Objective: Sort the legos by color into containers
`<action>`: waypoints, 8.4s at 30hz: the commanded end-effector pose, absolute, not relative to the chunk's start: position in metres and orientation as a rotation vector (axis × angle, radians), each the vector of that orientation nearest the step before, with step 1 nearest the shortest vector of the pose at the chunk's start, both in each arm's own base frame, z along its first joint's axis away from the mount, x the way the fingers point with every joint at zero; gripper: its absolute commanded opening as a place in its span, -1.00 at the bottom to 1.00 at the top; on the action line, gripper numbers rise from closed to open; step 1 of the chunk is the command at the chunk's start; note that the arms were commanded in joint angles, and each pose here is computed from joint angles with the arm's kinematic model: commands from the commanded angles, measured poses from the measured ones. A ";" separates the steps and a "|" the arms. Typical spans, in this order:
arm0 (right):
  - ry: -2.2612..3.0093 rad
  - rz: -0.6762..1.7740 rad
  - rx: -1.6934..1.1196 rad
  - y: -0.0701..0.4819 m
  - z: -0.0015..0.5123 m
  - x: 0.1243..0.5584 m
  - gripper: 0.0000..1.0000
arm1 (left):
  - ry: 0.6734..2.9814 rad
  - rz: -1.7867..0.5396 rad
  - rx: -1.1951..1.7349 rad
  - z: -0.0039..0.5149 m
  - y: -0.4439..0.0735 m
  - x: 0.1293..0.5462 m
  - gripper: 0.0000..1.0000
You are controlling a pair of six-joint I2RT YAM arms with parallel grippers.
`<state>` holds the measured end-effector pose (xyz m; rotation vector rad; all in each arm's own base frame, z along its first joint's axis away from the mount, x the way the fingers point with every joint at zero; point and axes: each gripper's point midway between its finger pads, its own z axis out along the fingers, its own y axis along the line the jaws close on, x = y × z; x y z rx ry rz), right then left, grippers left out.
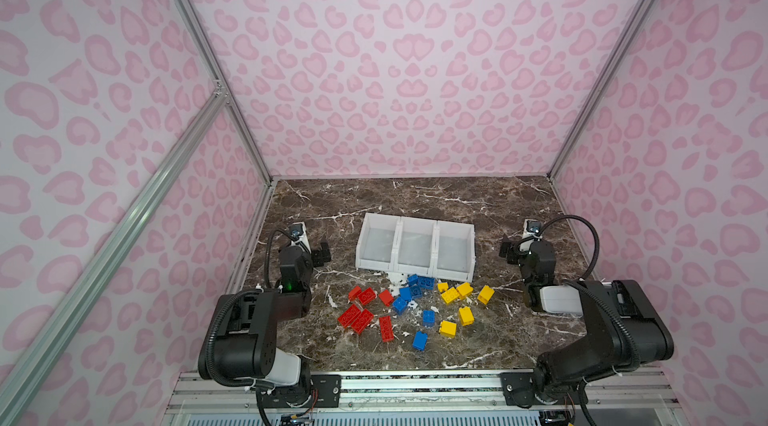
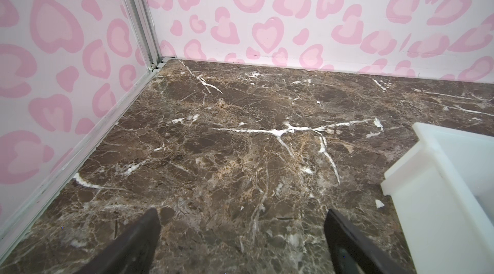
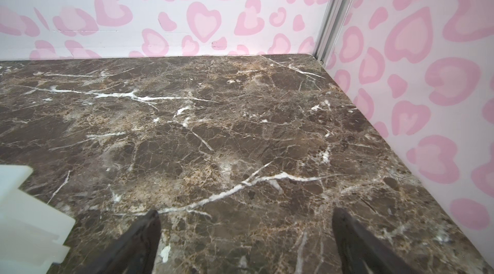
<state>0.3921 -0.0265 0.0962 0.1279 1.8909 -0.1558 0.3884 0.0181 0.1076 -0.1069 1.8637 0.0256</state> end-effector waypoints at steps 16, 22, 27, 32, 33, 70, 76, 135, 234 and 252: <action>1.981 -0.129 0.029 0.016 0.166 0.379 0.99 | 1.911 -0.015 -0.232 0.159 0.020 0.384 0.95; 2.237 0.054 -0.047 0.086 0.175 0.334 0.95 | 2.009 -0.188 -0.191 0.190 -0.027 0.366 0.95; 2.376 0.156 -0.111 0.141 0.152 0.288 0.95 | 2.060 -0.267 -0.160 0.195 -0.056 0.347 0.95; 2.468 0.195 -0.146 0.181 0.126 0.250 0.85 | 2.085 -0.313 -0.127 0.185 -0.078 0.329 0.95; 2.477 0.199 -0.170 0.191 0.123 0.243 0.83 | 2.094 -0.325 -0.120 0.182 -0.082 0.325 0.95; 2.705 0.115 -0.158 0.274 0.042 0.181 -0.03 | 2.133 -0.420 -0.105 0.166 -0.106 0.293 0.95; 2.725 0.115 -0.157 0.276 0.036 0.180 -0.17 | 2.132 -0.424 -0.104 0.167 -0.107 0.293 0.95; 2.539 0.167 -0.336 0.303 0.126 0.388 0.33 | 2.214 -0.451 -0.219 0.140 -0.098 0.254 0.94; 2.595 0.337 -0.309 0.266 0.104 0.283 0.27 | 2.633 -0.137 -0.728 0.026 -0.098 0.185 0.33; 2.558 0.328 -0.295 0.262 0.124 0.283 0.25 | 2.488 -0.157 -0.465 0.112 -0.124 0.244 0.24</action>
